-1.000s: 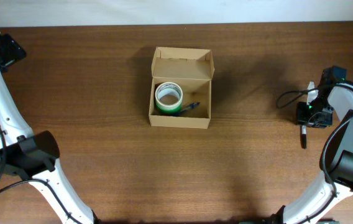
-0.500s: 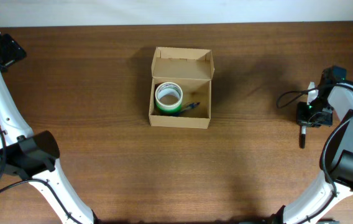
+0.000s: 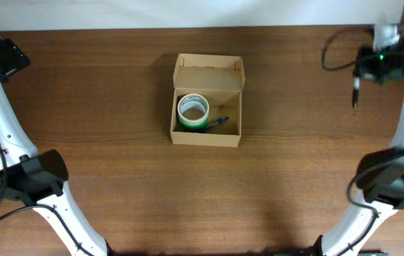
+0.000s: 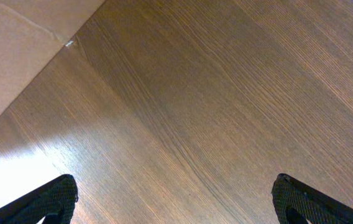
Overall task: Pack container
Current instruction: 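Carry the black marker into the box and release it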
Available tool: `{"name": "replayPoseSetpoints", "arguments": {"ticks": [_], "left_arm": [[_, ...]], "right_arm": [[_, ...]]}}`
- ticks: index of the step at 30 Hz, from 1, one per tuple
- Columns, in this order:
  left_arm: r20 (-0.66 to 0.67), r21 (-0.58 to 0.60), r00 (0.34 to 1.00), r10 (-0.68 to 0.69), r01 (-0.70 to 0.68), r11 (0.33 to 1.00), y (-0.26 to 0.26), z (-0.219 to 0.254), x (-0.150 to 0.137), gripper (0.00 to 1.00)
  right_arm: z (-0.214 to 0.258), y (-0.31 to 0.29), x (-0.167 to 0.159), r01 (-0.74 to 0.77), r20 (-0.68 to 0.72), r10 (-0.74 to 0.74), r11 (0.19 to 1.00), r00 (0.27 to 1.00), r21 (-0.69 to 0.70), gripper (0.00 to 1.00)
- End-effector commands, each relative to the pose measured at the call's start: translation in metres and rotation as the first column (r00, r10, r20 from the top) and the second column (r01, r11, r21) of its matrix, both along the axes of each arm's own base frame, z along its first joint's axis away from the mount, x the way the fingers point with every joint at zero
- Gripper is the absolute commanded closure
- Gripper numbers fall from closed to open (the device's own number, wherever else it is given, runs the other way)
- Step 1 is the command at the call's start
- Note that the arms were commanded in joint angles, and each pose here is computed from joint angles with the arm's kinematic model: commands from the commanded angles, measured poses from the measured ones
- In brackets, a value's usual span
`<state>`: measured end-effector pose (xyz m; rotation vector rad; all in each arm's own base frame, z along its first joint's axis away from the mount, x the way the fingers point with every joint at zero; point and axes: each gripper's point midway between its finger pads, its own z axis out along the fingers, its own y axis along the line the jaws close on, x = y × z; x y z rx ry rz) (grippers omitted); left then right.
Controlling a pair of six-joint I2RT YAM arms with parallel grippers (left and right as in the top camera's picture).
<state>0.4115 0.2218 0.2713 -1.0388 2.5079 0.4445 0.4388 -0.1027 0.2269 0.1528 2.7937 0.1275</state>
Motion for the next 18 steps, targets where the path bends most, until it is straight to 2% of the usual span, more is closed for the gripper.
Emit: {"name": "replayPoseSetpoints", "arguments": {"ticks": [1,3,5,6,8,10,12,18], "left_arm": [[0.031,0.002,0.999,0.017,-0.017,1.0,0.001,0.011,-0.005,0.0],[0.031,0.002,0.999,0.016,-0.017,1.0,0.0,0.011,-0.005,0.0],[0.031,0.002,0.999,0.017,-0.017,1.0,0.001,0.011,-0.005,0.0],[0.031,0.002,0.999,0.017,-0.017,1.0,0.001,0.011,-0.005,0.0],[0.031,0.002,0.999,0.017,-0.017,1.0,0.001,0.011,-0.005,0.0],[0.031,0.002,0.999,0.016,-0.016,1.0,0.001,0.011,-0.005,0.0],[0.031,0.002,0.999,0.017,-0.017,1.0,0.001,0.011,-0.005,0.0],[0.031,0.002,0.999,0.016,-0.017,1.0,0.0,0.011,-0.005,0.0]], "right_arm": [[0.086,0.079,0.008,-0.207,0.213,0.21,0.978,0.954,-0.038,0.96],[0.106,0.115,0.002,-0.323,0.254,0.335,0.942,0.907,-0.086,0.96],[0.115,0.158,-0.008,-0.47,0.262,0.49,0.872,0.832,-0.137,0.96],[0.113,0.2,-0.021,-0.607,0.235,0.629,0.777,0.741,-0.169,0.96],[0.103,0.241,-0.034,-0.723,0.195,0.748,0.664,0.635,-0.192,0.96],[0.089,0.279,-0.049,-0.832,0.145,0.858,0.513,0.492,-0.212,0.96],[0.071,0.309,-0.065,-0.903,0.077,0.931,0.364,0.356,-0.227,0.96],[0.003,0.36,-0.094,-0.978,-0.132,0.986,0.073,0.1,-0.196,0.96]]}}
